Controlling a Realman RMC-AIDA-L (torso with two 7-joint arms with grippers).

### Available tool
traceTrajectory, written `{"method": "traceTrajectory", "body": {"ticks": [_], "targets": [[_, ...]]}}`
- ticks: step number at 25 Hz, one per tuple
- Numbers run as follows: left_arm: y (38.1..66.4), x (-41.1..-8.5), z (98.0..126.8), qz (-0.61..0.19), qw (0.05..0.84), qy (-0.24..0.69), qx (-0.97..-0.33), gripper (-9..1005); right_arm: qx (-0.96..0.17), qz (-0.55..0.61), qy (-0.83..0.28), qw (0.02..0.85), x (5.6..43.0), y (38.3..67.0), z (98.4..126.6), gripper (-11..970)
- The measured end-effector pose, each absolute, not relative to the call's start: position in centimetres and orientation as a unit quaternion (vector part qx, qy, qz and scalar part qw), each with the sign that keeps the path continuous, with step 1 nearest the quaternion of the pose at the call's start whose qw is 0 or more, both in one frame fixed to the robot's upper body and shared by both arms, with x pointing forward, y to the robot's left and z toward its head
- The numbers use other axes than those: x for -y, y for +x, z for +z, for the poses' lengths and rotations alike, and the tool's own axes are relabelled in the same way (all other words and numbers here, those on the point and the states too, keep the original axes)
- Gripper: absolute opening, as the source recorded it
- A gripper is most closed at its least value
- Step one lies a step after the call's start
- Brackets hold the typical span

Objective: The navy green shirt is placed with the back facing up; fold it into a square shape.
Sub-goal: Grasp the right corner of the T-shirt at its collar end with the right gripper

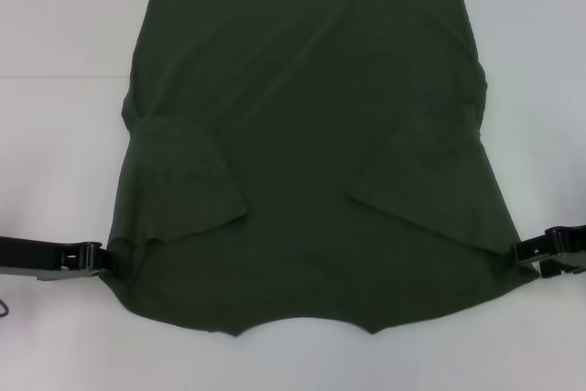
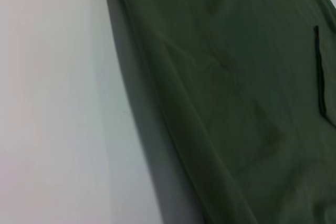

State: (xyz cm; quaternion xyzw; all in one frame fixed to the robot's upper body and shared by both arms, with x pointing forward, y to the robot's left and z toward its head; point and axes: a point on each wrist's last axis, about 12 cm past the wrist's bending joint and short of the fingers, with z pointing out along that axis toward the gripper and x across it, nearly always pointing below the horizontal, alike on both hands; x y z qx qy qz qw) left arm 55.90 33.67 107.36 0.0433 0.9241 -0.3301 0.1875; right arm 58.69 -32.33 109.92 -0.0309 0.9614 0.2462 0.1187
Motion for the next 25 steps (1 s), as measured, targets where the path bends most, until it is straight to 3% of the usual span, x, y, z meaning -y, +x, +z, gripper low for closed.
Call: {"method": "traceTrajectory", "body": {"ticks": [25], "targets": [[55.9,-33.7,107.3,-0.329,0.189,0.043,-0.924,33,-0.96,0.25,-0.049,0.118,30.5,59.2,109.7,701]]}}
